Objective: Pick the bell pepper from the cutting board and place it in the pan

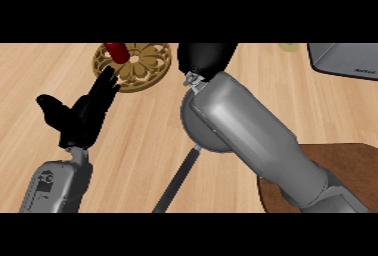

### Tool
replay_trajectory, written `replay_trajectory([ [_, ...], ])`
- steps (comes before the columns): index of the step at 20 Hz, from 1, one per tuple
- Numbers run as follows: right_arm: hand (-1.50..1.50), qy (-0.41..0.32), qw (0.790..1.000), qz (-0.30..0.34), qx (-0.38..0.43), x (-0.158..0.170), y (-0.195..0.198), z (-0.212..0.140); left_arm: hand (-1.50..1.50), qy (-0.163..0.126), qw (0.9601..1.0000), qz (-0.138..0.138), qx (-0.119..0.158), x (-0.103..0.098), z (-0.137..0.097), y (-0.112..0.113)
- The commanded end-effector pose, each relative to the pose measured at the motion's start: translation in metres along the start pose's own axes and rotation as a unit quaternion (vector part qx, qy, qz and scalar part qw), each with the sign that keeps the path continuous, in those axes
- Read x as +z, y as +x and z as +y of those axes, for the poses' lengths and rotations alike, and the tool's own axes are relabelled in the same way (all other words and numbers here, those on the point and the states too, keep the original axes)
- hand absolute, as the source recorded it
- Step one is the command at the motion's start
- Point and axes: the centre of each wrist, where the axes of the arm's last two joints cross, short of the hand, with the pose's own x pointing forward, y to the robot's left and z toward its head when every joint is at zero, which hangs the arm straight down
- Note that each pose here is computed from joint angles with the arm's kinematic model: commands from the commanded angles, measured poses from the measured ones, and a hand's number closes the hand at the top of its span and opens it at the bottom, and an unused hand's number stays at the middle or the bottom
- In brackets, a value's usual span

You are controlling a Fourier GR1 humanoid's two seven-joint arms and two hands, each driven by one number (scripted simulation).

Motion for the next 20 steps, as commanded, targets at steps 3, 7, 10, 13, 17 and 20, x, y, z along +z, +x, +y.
replay_trajectory([
  [3,1.5,-0.009,0.992,0.125,-0.028,0.001,0.01,-0.002,0.0,0.032,0.9995,-0.004,0.0,-0.002,0.015,0.008],
  [7,1.5,-0.012,0.991,0.125,-0.054,0.009,0.0,0.018,0.0,0.041,0.9991,0.009,0.003,0.009,0.017,-0.004],
  [10,1.5,-0.005,0.989,0.133,-0.064,0.015,-0.013,0.048,0.0,0.056,0.9984,0.001,0.005,0.016,0.031,-0.006],
  [13,1.5,0.009,0.99,0.12,-0.075,0.02,-0.018,0.058,0.0,0.063,0.998,-0.002,0.003,0.012,0.034,-0.006],
  [17,1.5,0.028,0.99,0.096,-0.1,0.026,-0.037,0.096,0.0,0.067,0.9978,-0.005,-0.004,0.013,0.043,-0.002],
  [20,1.5,0.041,0.99,0.1,-0.092,0.026,-0.04,0.111,0.0,0.068,0.9977,0.009,0.004,0.018,0.028,-0.011],
])
